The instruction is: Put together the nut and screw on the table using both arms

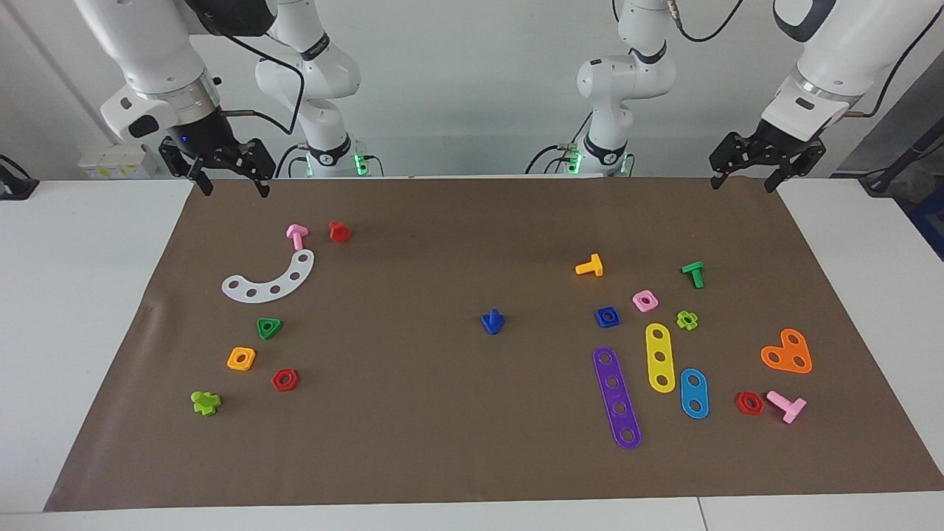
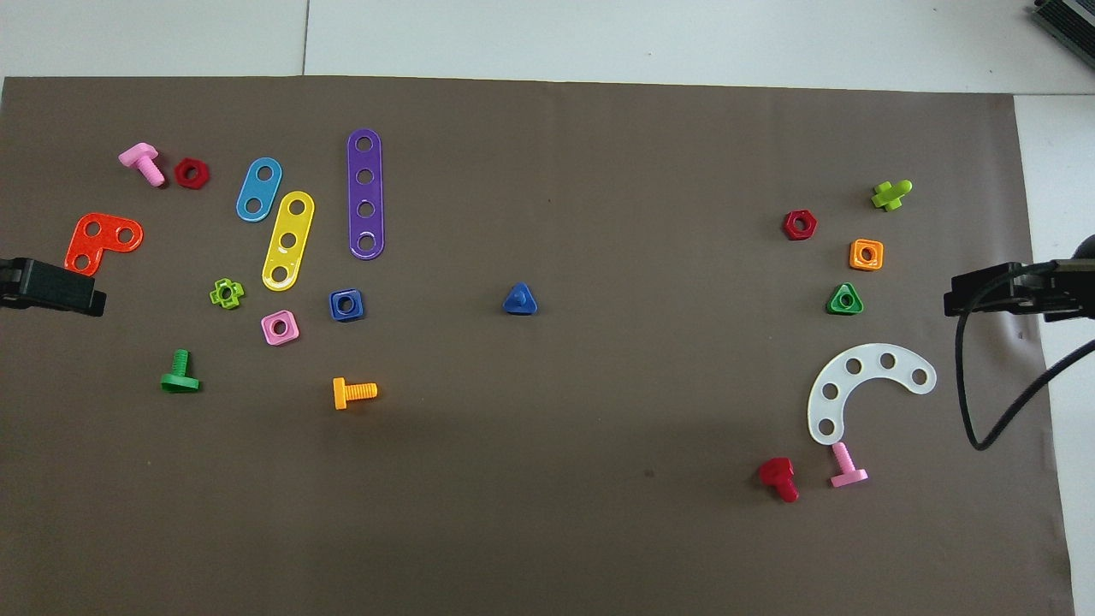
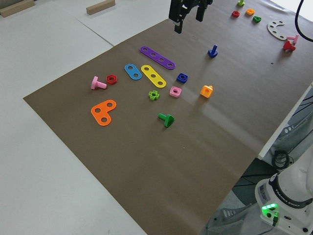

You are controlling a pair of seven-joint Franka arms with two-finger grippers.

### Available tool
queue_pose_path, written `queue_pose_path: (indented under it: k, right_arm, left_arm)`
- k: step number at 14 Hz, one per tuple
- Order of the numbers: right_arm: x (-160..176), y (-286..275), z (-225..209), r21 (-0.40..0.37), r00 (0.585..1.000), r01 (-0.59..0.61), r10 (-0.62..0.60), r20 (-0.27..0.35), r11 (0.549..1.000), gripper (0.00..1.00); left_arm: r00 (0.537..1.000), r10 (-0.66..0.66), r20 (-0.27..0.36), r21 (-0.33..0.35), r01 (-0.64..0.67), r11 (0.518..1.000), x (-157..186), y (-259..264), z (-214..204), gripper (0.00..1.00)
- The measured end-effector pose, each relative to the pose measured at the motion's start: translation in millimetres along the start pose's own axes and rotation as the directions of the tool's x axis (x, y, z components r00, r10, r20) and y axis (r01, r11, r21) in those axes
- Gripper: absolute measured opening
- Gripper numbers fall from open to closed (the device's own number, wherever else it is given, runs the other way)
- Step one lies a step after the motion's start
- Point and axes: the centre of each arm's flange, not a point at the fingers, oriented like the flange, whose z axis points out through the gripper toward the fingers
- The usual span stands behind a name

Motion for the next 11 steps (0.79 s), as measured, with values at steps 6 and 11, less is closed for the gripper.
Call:
queue_pose_path:
  k: [6, 11]
  right_arm:
    - [-0.2, -4.9, -4.3, -0.02, 1.0, 0.013, -0.013, -0.01, 1.0, 1.0]
    - [-0.2, -4.9, -4.3, -0.02, 1.0, 0.013, -0.013, -0.01, 1.0, 1.0]
  left_arm:
    - [1.0, 0.0, 0.0, 0.0, 0.0, 1.0, 0.0, 0.0, 0.0, 1.0]
    - [1.0, 0.0, 0.0, 0.0, 0.0, 1.0, 0.0, 0.0, 0.0, 1.0]
